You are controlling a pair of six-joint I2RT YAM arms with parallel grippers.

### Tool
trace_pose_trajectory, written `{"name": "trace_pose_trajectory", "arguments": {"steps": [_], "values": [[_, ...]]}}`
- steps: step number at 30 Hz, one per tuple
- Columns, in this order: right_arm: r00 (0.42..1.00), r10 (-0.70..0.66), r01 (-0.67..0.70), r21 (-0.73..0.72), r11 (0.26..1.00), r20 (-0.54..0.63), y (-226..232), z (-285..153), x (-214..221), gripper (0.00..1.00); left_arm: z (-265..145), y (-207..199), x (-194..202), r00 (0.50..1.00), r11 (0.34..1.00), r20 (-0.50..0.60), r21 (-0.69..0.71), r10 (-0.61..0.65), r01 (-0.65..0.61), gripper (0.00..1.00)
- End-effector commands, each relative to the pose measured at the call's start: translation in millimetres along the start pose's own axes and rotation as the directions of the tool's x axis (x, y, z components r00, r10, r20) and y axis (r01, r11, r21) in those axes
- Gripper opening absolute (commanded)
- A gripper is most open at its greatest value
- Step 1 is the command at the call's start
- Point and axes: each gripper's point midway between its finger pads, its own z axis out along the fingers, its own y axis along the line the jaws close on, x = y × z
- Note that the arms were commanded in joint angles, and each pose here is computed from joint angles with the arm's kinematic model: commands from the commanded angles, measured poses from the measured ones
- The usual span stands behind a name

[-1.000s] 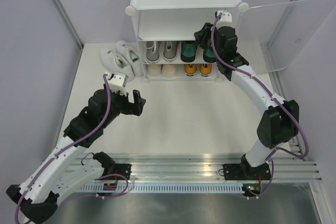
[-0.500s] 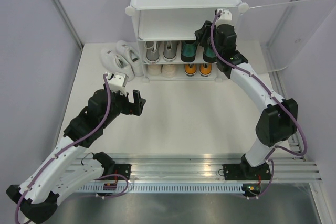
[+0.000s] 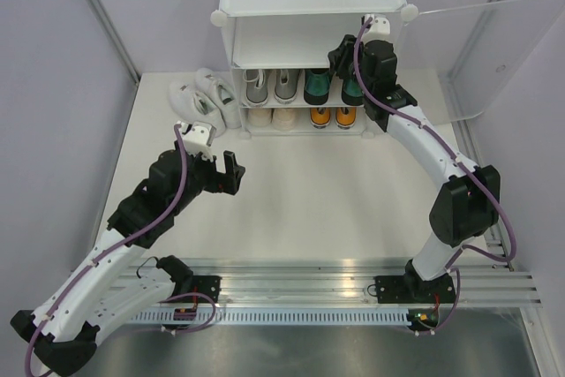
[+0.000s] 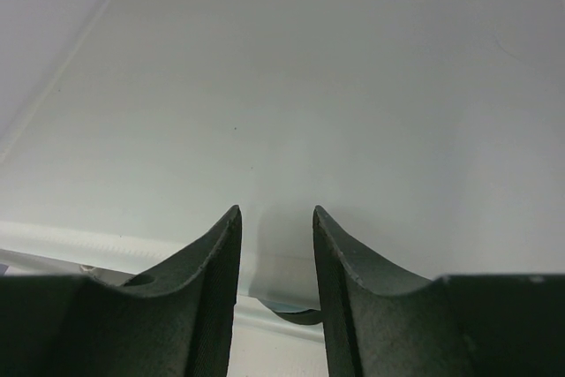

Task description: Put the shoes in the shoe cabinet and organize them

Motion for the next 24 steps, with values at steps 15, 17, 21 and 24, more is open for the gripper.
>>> {"name": "trace_pose_trajectory", "arguments": {"steps": [15, 17, 21, 24], "values": [[0.995, -0.042, 0.047, -0.055, 0.997, 0.092, 8.9, -81.2, -44.0, 0.56, 3.7, 28.0, -4.3, 0.999, 0.987, 0.031, -0.157, 0.038, -0.032, 0.99], [0.997, -0.038, 0.042, -0.058, 0.997, 0.071, 5.6, -89.9, -31.8, 0.57, 4.1, 32.1, -4.4, 0.999, 0.983, 0.032, -0.180, 0.042, -0.036, 0.99], [0.998, 0.002, 0.004, -0.092, 0.996, 0.069, 4.9, -128.8, -21.8, 0.57, 6.5, 47.8, -3.3, 0.998, 0.961, 0.025, -0.272, 0.052, -0.043, 1.00], [0.998, 0.033, -0.026, -0.119, 0.993, 0.053, 0.7, -157.6, -0.8, 0.58, 12.0, 63.5, 1.3, 0.999, 0.931, -0.002, -0.362, 0.053, -0.050, 1.00]]}}
